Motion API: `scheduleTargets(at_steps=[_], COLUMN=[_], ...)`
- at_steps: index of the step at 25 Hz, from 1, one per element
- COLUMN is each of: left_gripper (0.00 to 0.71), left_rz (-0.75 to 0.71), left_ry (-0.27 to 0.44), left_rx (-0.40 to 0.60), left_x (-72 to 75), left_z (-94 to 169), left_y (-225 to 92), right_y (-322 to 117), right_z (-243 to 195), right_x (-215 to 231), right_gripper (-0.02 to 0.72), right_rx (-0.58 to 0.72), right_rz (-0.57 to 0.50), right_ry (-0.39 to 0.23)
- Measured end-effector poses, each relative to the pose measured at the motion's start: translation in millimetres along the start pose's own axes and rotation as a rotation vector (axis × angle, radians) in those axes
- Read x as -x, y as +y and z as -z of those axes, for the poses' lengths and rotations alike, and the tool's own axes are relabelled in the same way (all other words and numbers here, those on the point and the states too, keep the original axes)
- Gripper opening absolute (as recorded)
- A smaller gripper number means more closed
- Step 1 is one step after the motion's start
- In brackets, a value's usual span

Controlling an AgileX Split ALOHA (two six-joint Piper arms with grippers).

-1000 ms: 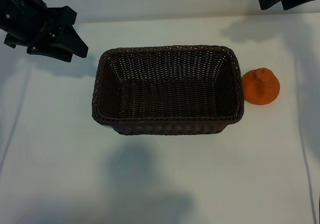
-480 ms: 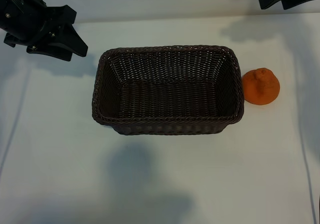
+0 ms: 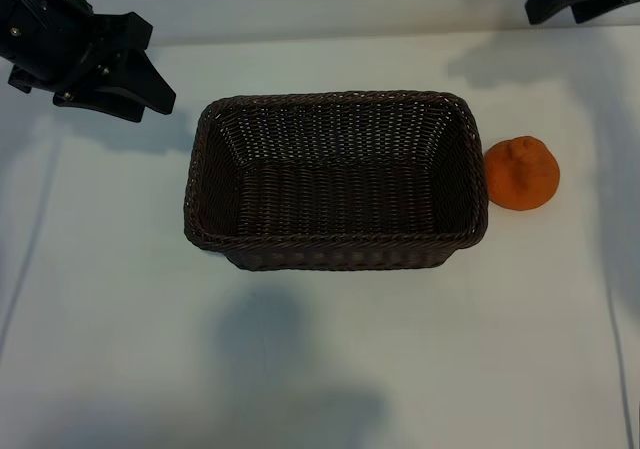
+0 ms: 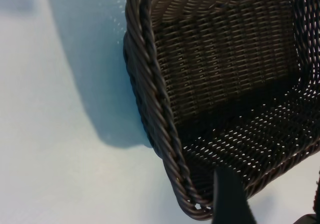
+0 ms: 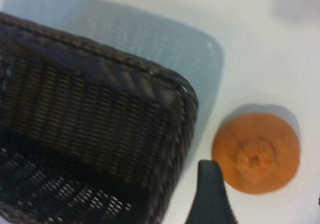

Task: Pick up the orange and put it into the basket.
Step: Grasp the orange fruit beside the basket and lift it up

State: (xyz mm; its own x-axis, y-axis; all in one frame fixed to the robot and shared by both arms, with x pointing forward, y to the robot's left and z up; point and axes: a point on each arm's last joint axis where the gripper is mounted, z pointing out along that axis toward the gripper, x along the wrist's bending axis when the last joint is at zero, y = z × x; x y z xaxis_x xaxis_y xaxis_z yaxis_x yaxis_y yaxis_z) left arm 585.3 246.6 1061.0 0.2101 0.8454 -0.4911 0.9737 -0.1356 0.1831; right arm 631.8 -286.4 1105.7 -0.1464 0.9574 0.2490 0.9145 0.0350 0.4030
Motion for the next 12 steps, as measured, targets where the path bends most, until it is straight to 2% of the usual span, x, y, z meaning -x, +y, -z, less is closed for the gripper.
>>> scheduleTargets(at_steps=[4,12], left_gripper=[0.445,0.445], left_rz=[0.000,0.000], left_ry=[0.000,0.000], left_rx=[0.000,0.000], left_x=[0.0,0.0], left_z=[0,0], left_y=[0,0], right_y=[-2,-1], right_z=[-4,-39], right_x=[5,18], right_gripper=[0.500,0.500], right_rx=[-0.032,-0.116], right_rz=[0.014,-0.001], right_ry=[-0.040,-0.052])
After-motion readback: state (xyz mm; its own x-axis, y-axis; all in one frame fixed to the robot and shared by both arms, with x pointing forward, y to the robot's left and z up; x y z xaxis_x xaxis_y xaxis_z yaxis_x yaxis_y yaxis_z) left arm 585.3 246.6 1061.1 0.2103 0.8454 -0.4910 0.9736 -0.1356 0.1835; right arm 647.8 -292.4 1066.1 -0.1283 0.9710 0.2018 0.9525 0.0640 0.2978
